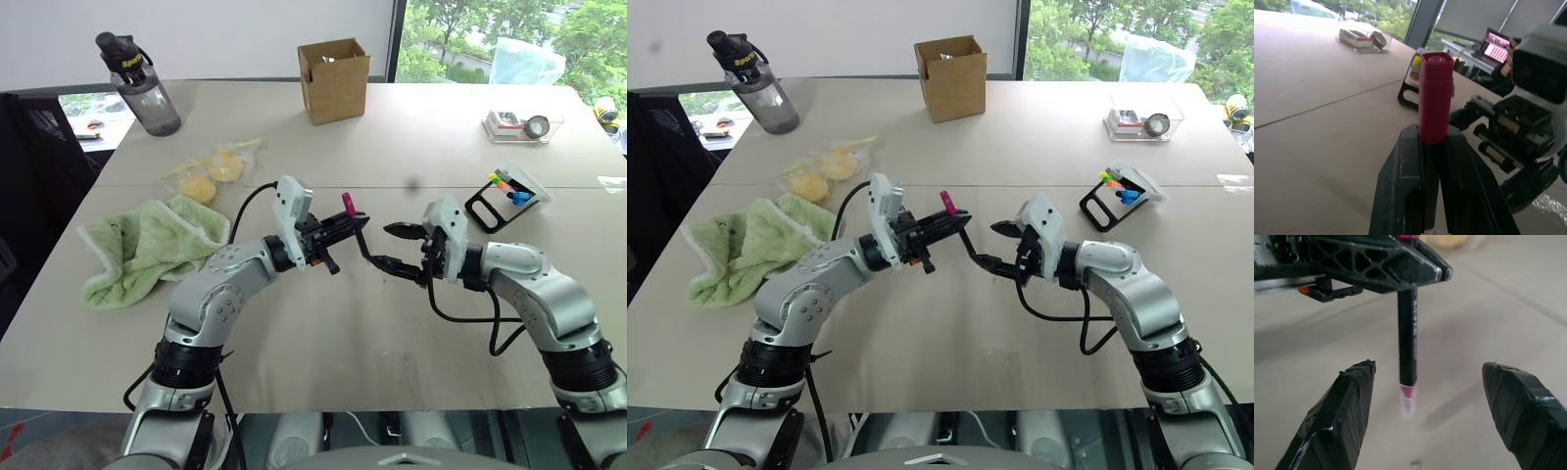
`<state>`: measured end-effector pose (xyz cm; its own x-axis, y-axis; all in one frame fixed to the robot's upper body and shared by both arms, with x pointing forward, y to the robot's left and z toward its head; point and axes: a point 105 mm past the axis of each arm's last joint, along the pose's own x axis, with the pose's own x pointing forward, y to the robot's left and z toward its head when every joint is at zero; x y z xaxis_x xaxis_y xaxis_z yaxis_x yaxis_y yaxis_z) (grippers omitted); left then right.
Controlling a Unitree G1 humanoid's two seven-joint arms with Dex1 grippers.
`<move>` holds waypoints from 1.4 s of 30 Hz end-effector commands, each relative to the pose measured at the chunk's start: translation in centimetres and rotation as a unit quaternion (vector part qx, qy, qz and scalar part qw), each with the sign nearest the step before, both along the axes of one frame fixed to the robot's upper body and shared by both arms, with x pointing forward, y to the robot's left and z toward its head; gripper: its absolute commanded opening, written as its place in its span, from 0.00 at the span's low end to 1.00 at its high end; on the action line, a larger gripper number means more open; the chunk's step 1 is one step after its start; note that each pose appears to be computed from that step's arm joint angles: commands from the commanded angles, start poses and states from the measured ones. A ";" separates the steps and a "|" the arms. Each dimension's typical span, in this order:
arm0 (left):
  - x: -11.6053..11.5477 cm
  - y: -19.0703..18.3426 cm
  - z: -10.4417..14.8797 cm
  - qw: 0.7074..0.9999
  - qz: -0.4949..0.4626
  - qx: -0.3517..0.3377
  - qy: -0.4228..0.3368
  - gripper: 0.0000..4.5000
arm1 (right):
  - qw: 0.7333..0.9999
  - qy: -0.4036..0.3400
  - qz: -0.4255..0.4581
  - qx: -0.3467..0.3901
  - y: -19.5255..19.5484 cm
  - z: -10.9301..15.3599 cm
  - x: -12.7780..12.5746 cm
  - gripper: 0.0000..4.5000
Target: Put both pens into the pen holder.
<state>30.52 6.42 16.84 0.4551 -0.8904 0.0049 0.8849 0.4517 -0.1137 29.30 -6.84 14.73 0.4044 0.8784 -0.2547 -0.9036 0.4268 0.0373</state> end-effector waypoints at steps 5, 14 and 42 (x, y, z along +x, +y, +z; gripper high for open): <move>-1.4 -1.9 3.3 0.996 -0.042 0.026 -0.068 0.00 | 0.999 0.040 -0.008 0.008 1.9 1.2 -0.3 0.82; -1.0 -2.0 2.5 0.995 -0.059 0.049 -0.057 0.00 | 0.999 0.020 -0.025 0.012 1.8 2.0 0.1 0.09; -0.7 -0.2 6.3 0.994 -0.012 -0.004 -0.112 0.80 | 0.853 -0.449 -0.224 -0.142 -12.6 10.9 6.7 0.02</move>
